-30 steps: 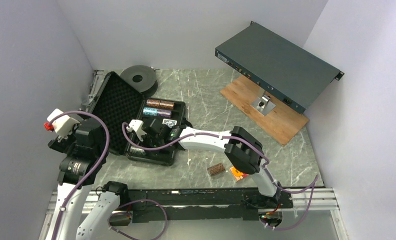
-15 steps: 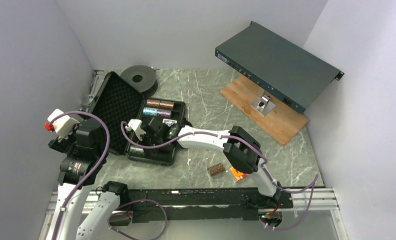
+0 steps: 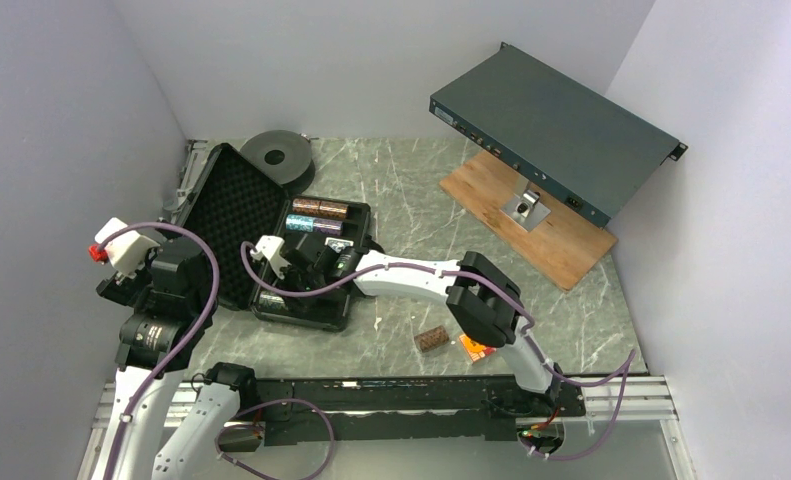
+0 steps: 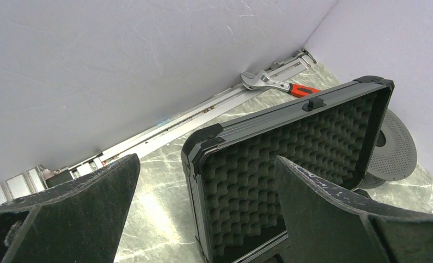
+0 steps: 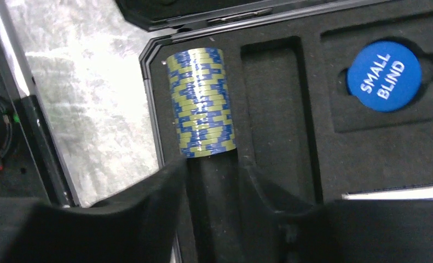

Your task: Pack up texas hold em set

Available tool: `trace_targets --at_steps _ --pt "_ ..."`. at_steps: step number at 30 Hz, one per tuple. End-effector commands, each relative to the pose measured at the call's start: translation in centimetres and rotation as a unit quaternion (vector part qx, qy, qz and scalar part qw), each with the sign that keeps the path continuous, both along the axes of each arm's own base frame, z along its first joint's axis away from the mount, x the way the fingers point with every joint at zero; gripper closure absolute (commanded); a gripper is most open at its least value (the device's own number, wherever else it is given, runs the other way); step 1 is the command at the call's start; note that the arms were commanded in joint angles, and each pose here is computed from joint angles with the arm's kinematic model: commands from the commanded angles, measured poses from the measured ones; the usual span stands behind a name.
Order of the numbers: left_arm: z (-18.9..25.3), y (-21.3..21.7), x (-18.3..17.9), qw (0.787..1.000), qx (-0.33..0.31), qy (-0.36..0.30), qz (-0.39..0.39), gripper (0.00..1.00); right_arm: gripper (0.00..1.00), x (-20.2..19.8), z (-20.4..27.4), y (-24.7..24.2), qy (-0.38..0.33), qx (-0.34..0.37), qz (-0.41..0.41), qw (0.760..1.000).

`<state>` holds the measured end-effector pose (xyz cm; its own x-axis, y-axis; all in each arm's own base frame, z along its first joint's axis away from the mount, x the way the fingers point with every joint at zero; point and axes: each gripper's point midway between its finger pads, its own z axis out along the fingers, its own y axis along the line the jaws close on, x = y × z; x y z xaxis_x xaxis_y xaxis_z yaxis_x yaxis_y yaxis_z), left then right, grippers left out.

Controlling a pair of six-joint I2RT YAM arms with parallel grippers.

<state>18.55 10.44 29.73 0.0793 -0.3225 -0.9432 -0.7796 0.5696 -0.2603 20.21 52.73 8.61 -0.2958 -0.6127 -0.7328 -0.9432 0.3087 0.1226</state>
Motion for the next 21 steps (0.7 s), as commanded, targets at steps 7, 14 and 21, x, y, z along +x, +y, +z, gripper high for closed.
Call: trace_targets --at_steps 7,14,21 --pt "0.8 -0.3 0.3 1.000 0.009 -0.004 -0.019 0.00 0.37 4.5 10.4 -0.8 -0.101 0.065 -0.116 0.986" --pt "1.1 -0.7 0.6 0.998 0.024 0.011 -0.050 0.00 0.15 6.3 13.6 -5.0 -0.123 0.067 -0.229 0.963" --pt "1.2 -2.1 1.6 0.992 0.040 0.029 -0.114 0.00 0.13 4.6 12.6 -9.5 -0.094 0.035 -0.257 0.961"
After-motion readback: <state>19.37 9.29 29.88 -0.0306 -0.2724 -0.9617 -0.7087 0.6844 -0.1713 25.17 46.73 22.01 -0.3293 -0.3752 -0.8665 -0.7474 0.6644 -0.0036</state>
